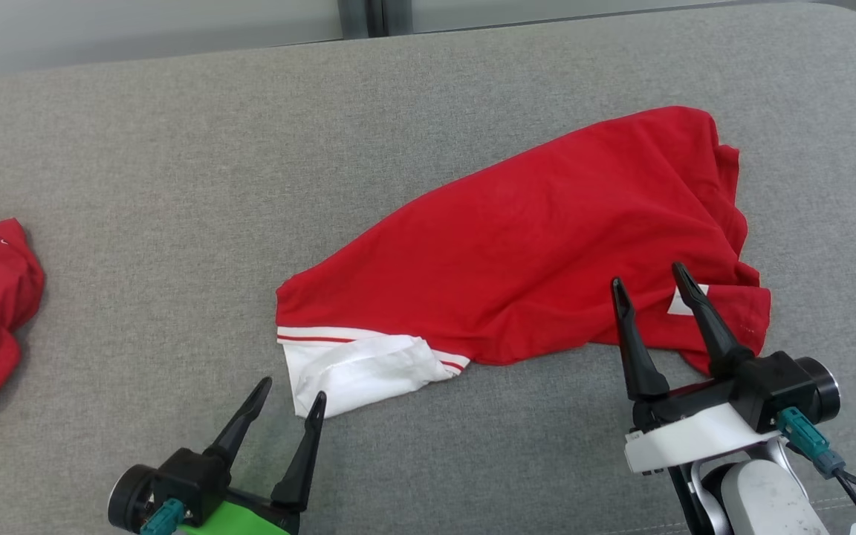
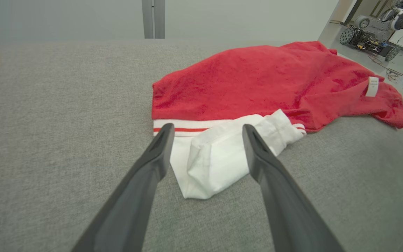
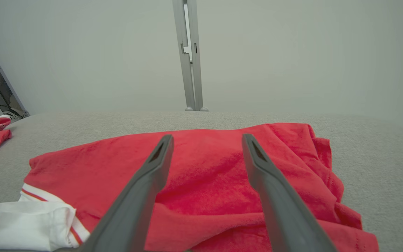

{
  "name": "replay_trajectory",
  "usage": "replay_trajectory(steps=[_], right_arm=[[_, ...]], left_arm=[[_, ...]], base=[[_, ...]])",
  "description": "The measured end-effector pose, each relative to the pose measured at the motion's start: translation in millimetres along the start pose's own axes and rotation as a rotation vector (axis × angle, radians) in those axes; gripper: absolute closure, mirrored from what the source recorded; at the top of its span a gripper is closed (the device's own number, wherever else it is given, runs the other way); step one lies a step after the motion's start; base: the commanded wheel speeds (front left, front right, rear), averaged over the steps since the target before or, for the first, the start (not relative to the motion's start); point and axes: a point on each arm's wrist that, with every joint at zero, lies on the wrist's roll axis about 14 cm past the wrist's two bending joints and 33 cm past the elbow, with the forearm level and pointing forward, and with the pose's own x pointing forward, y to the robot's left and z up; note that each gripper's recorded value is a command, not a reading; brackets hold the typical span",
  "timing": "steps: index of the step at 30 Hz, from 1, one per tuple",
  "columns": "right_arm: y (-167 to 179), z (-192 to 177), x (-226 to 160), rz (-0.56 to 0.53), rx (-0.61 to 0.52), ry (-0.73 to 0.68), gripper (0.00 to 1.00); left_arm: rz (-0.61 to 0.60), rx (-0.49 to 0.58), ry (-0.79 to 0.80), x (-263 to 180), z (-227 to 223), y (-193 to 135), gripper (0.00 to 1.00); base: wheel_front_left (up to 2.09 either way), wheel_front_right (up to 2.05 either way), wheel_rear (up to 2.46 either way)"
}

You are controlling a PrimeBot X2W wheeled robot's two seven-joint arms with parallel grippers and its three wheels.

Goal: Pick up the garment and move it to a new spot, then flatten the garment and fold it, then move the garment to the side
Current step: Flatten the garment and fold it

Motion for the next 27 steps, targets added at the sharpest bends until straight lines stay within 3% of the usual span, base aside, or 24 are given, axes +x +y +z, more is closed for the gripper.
replay_trajectory(steps=[11,12,13,14,21,27], right_arm=[[-1,-4,3,0.0,-0.013,0.011,0.0],[-2,-4,2,-0.002,-0.015,0.01,0.0],[-3,-3,2,-0.004,-0.016,0.01,0.0],[-4,-3,1,-0.007,-0.017,0.009,0.0],[-10,1,-4,-0.029,-0.024,0.004,0.0],[-25,-31,-22,-0.092,0.029,0.105,0.0]], left_arm=[[0.025,0.06,0.112,19,-32,17,0.0],[0.024,0.061,0.114,20,-33,16,0.56],[0.02,0.063,0.116,21,-33,16,0.94],[0.011,0.069,0.122,21,-34,14,1.0],[0.005,0.082,0.058,24,-14,13,1.0],[0.019,0.086,0.012,14,0,13,1.0]], base=[[0.0,0.0,0.0],[0.0,0.0,0.0],[0.0,0.0,0.0],[0.0,0.0,0.0],[0.0,0.0,0.0],[0.0,0.0,0.0]])
